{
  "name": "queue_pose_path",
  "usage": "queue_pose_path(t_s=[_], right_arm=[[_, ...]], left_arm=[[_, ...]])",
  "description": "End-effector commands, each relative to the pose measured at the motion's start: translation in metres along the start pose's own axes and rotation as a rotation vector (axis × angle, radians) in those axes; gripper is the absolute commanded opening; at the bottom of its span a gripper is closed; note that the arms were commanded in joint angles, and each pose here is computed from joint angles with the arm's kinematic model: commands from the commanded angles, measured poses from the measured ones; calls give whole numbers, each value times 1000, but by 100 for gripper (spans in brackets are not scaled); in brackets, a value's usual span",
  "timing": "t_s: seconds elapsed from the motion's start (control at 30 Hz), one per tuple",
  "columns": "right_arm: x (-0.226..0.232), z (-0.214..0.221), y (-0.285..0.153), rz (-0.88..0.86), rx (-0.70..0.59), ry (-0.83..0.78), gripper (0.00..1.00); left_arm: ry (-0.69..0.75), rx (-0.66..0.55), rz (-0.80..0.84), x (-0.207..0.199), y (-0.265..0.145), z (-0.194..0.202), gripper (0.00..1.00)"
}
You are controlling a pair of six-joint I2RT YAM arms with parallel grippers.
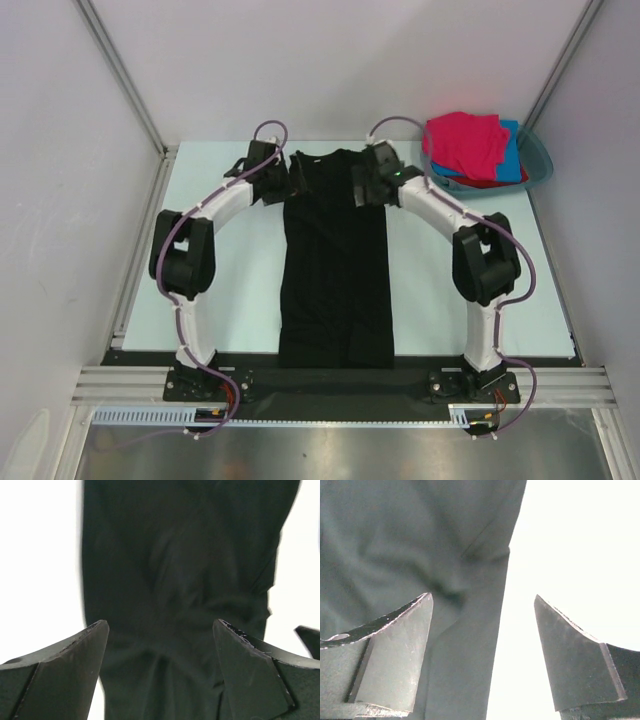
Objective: Fold and stack the t-shirts
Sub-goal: Fold the tshirt
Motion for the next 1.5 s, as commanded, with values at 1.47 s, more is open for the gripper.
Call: queue_pose_path(t_s=[1.47], right_arm=[[-20, -16, 28, -411, -37, 190, 82]], left_arm=[[216, -362, 129, -36, 130, -135, 91]])
Point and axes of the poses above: each gripper's point midway between its finger pads, its own y axis out along the fingers, its own x axis along the line the jaws close on, z = x × y, the point moved 7 cm from there along -y, back along the fingers, and after that the axes turned 13 degrees about -y, right-handed, at the moved point
